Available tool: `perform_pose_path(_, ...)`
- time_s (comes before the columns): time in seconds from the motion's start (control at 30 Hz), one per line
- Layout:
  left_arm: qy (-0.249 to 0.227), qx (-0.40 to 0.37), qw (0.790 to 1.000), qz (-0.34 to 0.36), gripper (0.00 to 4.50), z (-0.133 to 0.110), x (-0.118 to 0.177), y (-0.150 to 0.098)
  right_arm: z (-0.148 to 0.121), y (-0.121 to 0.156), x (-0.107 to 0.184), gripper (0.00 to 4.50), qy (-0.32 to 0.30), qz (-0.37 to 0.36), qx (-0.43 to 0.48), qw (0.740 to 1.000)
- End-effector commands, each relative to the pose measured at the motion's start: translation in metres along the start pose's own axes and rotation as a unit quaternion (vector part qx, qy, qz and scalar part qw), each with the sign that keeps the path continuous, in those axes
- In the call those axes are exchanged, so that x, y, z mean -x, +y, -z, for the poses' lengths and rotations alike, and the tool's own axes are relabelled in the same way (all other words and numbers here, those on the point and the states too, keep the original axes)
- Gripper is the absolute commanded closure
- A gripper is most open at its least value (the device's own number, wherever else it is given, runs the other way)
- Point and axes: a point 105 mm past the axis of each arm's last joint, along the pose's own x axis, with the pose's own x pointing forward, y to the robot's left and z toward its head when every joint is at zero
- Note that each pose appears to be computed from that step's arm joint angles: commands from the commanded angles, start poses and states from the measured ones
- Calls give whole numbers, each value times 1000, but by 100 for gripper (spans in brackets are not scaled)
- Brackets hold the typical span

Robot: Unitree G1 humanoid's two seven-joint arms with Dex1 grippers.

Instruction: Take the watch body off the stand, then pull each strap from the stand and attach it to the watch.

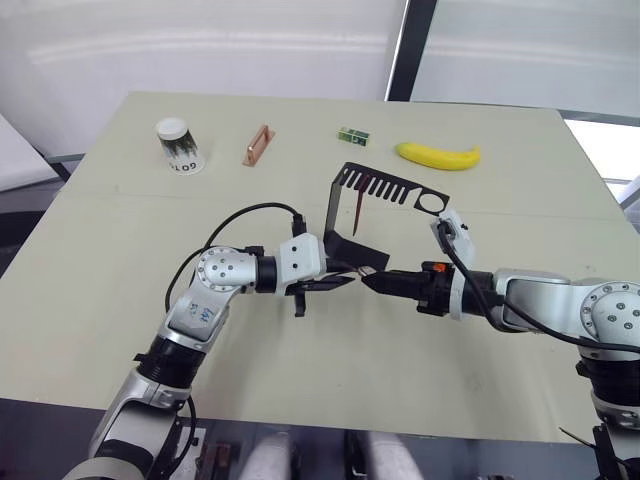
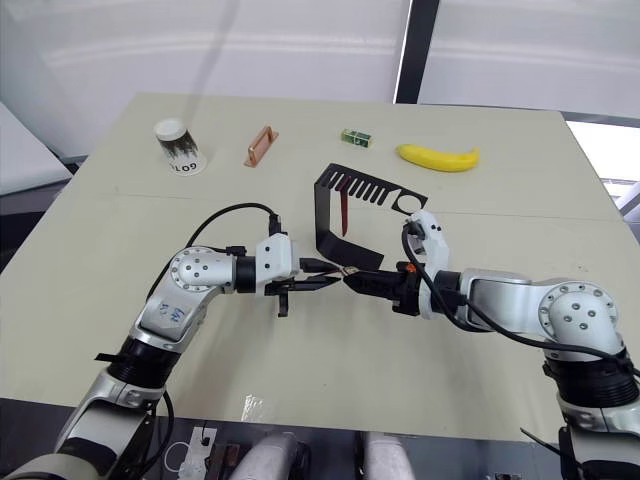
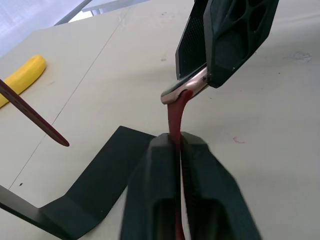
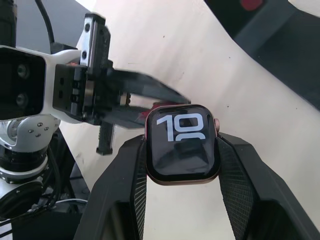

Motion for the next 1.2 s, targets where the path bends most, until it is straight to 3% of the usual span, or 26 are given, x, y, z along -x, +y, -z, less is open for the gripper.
perform_pose_path(0.03,-15,-19,1000,1,411,-12,-2,3,-4,8,3,299,-8,-9,9,1000)
perform_pose_path(1.2,-34,-21,999,0,432,-22,-8,5,-5,12,2,299,-2,-12,23,1000)
